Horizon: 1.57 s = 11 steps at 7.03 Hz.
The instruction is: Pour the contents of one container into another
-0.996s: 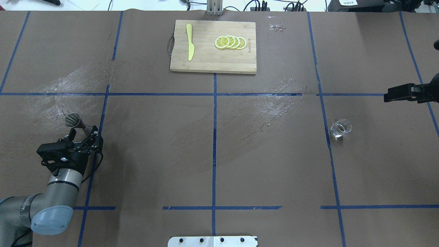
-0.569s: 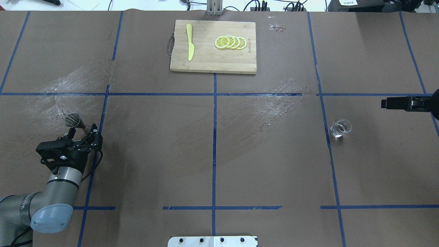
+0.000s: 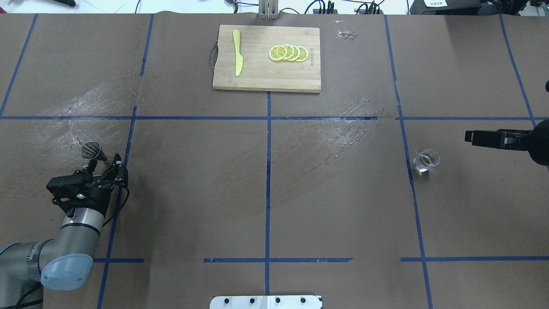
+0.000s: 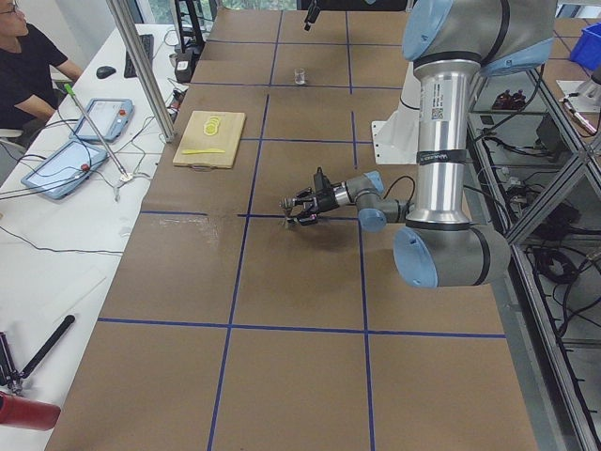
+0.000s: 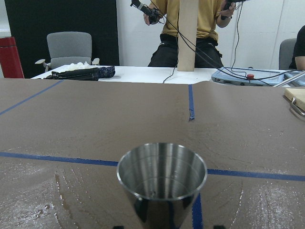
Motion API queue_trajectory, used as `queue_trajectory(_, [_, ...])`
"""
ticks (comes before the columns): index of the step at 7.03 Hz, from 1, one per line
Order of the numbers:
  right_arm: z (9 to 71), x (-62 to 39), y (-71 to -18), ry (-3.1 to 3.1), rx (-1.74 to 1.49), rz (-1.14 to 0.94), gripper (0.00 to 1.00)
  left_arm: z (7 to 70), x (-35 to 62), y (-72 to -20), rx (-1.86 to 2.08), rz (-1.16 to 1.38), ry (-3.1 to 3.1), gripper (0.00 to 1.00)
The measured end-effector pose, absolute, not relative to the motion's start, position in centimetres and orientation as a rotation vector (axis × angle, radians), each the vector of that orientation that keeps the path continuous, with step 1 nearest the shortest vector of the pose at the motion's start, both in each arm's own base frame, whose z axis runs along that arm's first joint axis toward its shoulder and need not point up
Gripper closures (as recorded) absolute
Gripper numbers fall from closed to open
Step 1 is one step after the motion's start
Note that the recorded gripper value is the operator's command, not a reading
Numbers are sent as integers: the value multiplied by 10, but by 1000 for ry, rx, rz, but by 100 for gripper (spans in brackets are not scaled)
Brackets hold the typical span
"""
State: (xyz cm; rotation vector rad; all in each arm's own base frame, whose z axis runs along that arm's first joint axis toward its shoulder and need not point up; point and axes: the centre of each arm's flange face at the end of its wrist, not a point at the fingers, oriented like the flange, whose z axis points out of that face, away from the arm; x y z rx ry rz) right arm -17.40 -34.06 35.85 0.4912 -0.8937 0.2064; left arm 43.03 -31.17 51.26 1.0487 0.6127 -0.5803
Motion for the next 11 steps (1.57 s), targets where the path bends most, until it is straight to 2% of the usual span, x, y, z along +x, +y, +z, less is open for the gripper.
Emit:
queue_trajectory(3, [356,-202,-328,-892,497,220,0,514,425,-323,1059,-594,594,35])
queue_trajectory(5, [355,-216,-321,-893,498,217,0,519,428,-328,1062,-600,582,58])
queue_trajectory(7, [355,-222,-317,-894,497,211,0,519,433,-331,1063,-602,580,100])
queue_trajectory(9, [355,-227,-314,-889,507,208,0,515,431,-334,1064,-613,594,100])
queue_trajectory(11, [355,-249,-302,-875,541,231,0,482,412,-348,1102,-596,601,100])
